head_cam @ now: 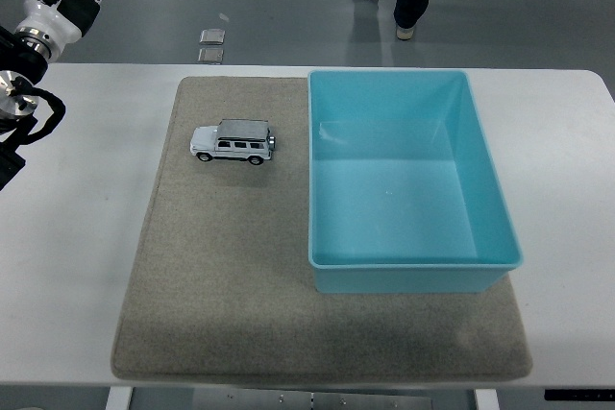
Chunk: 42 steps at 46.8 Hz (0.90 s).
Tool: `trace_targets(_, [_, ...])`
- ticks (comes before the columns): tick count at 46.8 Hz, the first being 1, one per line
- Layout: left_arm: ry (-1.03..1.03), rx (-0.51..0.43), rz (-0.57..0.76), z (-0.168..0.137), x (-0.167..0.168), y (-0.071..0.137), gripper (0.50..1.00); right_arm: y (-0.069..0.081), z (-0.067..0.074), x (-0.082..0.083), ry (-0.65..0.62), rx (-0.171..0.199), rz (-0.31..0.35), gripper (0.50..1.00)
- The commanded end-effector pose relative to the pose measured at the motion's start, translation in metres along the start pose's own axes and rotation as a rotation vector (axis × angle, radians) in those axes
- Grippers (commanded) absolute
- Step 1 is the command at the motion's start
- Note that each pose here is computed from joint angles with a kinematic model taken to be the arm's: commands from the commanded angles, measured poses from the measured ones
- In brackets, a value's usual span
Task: Left hand put the white car in the blue box
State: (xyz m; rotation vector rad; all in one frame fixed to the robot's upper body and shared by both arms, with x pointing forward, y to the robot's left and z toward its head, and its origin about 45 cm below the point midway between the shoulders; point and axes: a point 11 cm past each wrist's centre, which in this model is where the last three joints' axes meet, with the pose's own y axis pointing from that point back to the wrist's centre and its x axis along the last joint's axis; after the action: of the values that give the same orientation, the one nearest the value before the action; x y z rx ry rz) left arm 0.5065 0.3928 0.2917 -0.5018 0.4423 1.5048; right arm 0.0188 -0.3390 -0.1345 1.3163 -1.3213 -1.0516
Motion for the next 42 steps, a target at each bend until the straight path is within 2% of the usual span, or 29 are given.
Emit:
trace_targets(1, [0.003,-0.003,0.0,0.001,0.0,0.0,1.0,0.0,-0.001,0.0,0.0,0.001,-0.001,0.936])
trace_targets(34, [0.009,-0.007,-0.007,0.002,-0.002,-0.001,1.0,0.0,0.0,0.0,0.0,0.001,0.001,0.936])
trace_targets(42, [-0.027,-0.021,-0.044,0.024,-0.005,0.002,1.0,0.0,0.0,0.0,0.0,-0.001,0.001,0.936])
